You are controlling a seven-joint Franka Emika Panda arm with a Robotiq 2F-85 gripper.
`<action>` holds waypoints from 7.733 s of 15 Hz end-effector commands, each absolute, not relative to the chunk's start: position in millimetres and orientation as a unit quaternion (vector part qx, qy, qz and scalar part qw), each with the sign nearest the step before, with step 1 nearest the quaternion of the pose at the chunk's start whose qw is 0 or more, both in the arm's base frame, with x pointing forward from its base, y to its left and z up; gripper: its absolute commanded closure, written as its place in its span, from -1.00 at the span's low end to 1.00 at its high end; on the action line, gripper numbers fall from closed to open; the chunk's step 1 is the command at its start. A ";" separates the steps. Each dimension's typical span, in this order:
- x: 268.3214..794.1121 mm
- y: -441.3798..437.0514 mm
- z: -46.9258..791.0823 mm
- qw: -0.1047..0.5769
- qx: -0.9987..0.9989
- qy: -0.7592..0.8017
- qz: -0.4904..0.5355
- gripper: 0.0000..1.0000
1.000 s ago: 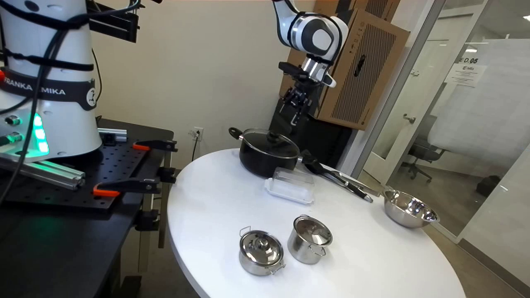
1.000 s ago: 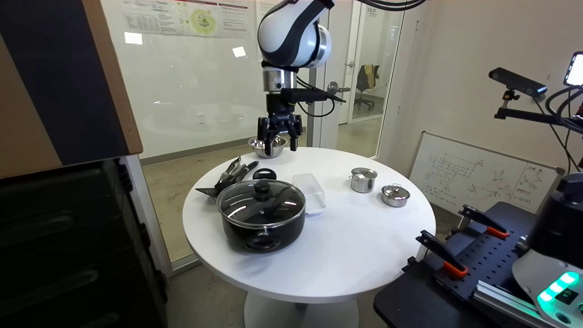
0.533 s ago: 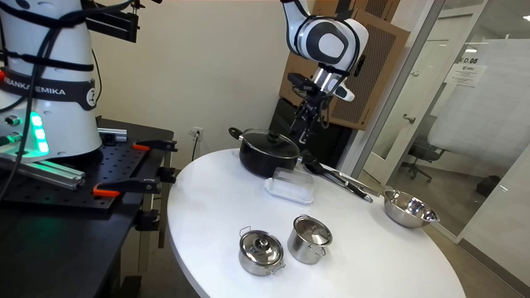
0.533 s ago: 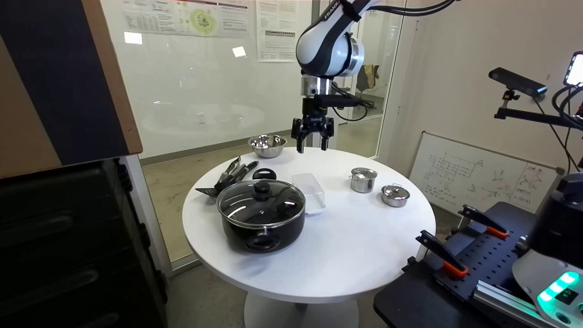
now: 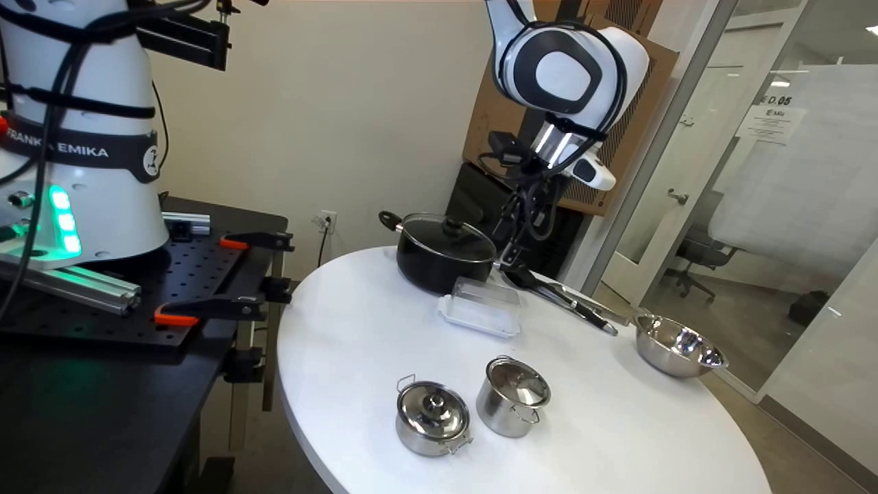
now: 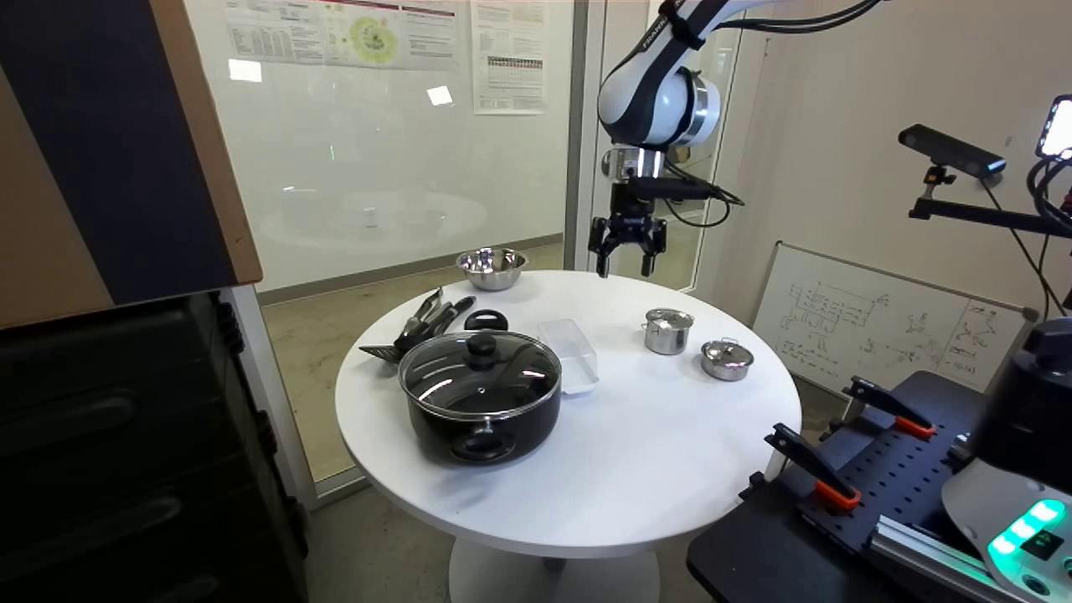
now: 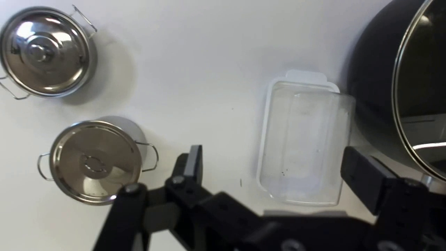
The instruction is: Put the lid on the black pot then remove the lids from the silver pots.
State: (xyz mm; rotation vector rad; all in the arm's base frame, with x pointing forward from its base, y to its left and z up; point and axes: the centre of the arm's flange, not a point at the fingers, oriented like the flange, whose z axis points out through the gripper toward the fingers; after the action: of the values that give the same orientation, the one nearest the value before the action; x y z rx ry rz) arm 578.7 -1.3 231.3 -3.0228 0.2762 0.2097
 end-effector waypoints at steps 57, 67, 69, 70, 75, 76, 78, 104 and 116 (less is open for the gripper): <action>490.3 -194.0 87.1 0.018 -0.964 0.241 0.109 -1.00; 486.7 -186.6 79.1 0.020 -0.965 0.235 0.117 -0.51; 486.4 -186.8 79.1 0.021 -0.965 0.236 0.117 -0.24; 486.7 -187.2 79.3 0.022 -0.964 0.237 0.116 -0.11; 486.8 -188.5 78.9 0.022 -0.964 0.237 0.116 0.65; 487.6 -188.8 80.8 0.023 -0.965 0.236 0.115 0.80; 487.3 -188.8 81.7 0.023 -0.965 0.234 0.114 1.00; 448.1 -62.2 71.7 -0.008 -0.984 0.057 0.168 0.91; 437.5 -61.3 63.9 -0.010 -0.985 0.049 0.167 -0.74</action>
State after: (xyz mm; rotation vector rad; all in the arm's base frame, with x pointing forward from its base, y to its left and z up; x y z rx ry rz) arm 434.6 -65.1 46.3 -3.1232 0.1533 0.5650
